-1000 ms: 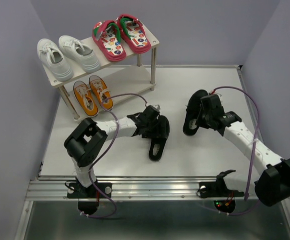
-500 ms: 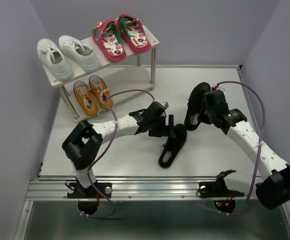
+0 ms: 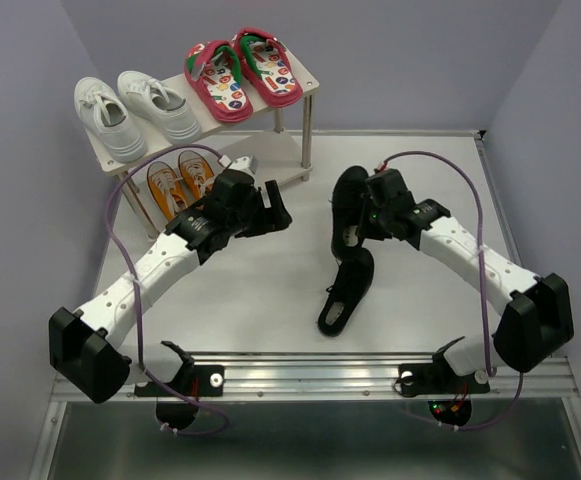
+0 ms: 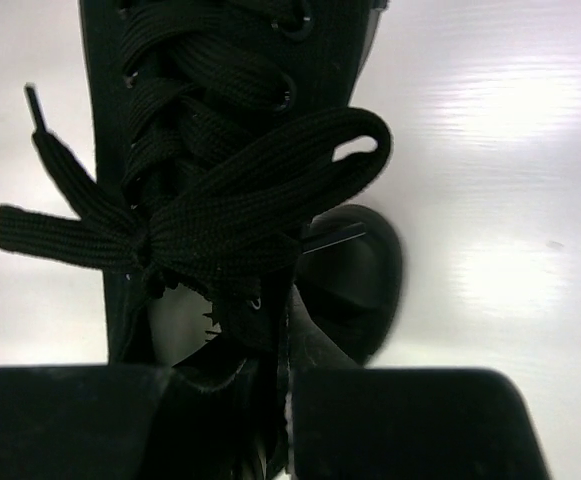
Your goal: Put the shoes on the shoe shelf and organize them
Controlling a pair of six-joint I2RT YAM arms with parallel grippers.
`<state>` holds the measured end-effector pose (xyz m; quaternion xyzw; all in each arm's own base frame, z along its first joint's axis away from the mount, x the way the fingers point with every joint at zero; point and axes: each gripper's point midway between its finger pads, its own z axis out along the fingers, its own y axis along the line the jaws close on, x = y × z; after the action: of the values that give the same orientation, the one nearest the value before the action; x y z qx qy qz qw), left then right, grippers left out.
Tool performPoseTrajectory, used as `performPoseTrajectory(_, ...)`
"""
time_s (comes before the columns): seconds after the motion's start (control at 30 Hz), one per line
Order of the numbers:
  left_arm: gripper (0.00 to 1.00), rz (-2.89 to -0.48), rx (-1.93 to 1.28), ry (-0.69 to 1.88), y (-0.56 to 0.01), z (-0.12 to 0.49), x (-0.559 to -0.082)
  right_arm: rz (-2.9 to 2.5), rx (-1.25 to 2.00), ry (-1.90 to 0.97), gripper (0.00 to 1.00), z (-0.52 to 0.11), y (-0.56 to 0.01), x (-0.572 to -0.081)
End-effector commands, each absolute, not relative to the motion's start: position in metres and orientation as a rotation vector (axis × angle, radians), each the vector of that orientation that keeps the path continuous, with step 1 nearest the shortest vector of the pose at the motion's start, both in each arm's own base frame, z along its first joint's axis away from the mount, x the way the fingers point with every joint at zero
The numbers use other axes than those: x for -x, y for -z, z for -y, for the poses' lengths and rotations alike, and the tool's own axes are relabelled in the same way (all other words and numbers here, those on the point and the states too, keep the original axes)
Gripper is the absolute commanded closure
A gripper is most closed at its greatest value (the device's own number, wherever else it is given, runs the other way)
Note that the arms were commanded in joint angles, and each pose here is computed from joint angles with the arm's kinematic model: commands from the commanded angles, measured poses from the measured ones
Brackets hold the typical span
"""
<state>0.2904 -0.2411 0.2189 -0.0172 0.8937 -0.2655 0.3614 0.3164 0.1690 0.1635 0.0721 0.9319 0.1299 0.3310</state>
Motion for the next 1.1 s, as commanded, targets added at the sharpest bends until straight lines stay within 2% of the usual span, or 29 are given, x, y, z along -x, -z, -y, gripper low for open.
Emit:
performPoseTrajectory(0.0, 0.12, -2.254, 0.140, 0.575, -0.228, 0.209, -0.292, -2.297, -0.095, -0.590, 0.99, -0.237, -0.199, -0.339)
performPoseTrajectory(0.2, 0.13, -2.275, 0.137, 0.584, -0.215, 0.206, -0.284, -2.371, 0.004, -0.642, 0.99, -0.282, -0.168, -0.333)
performPoseTrajectory(0.33, 0.12, -2.317, 0.125, 0.590, -0.194, 0.210, -0.281, -2.455, 0.055, -0.610, 0.99, -0.302, -0.128, -0.331)
performPoseTrajectory(0.43, 0.12, -2.366, 0.112, 0.572, -0.177, 0.212, -0.280, -2.481, 0.076, -0.596, 0.82, -0.309, -0.115, -0.332)
performPoseTrajectory(0.47, 0.12, -2.379, 0.108, 0.568, -0.173, 0.213, -0.279, -2.488, 0.078, -0.591, 0.71, -0.309, -0.112, -0.332)
performPoseTrajectory(0.5, 0.12, -2.387, 0.098, 0.564, -0.170, 0.215, -0.277, -2.484, 0.079, -0.590, 0.51, -0.308, -0.113, -0.332)
performPoseTrajectory(0.53, 0.12, -2.399, 0.093, 0.557, -0.166, 0.216, -0.276, -2.478, 0.079, -0.589, 0.42, -0.307, -0.116, -0.332)
performPoseTrajectory(0.57, 0.12, -2.403, 0.079, 0.564, -0.164, 0.219, -0.274, -2.448, 0.060, -0.556, 0.26, -0.301, -0.124, -0.336)
performPoseTrajectory(0.67, 0.12, -2.406, 0.064, 0.594, -0.159, 0.228, -0.272, -2.394, 0.033, -0.463, 0.17, -0.284, -0.143, -0.341)
performPoseTrajectory(0.9, 0.14, -2.463, -0.025, 0.638, -0.143, 0.264, -0.262, -2.281, -0.179, -0.313, 0.15, -0.202, -0.175, -0.350)
performPoseTrajectory(0.93, 0.14, -2.479, -0.021, 0.645, -0.137, 0.271, -0.260, -2.243, -0.212, -0.321, 0.13, -0.190, -0.189, -0.348)
performPoseTrajectory(0.97, 0.14, -2.467, -0.003, 0.665, -0.139, 0.277, -0.263, -2.228, -0.249, -0.293, 0.06, -0.176, -0.192, -0.348)
performPoseTrajectory(1.07, 0.15, -2.494, 0.047, 0.676, -0.129, 0.292, -0.267, -2.176, -0.336, -0.215, 0.04, -0.135, -0.204, -0.345)
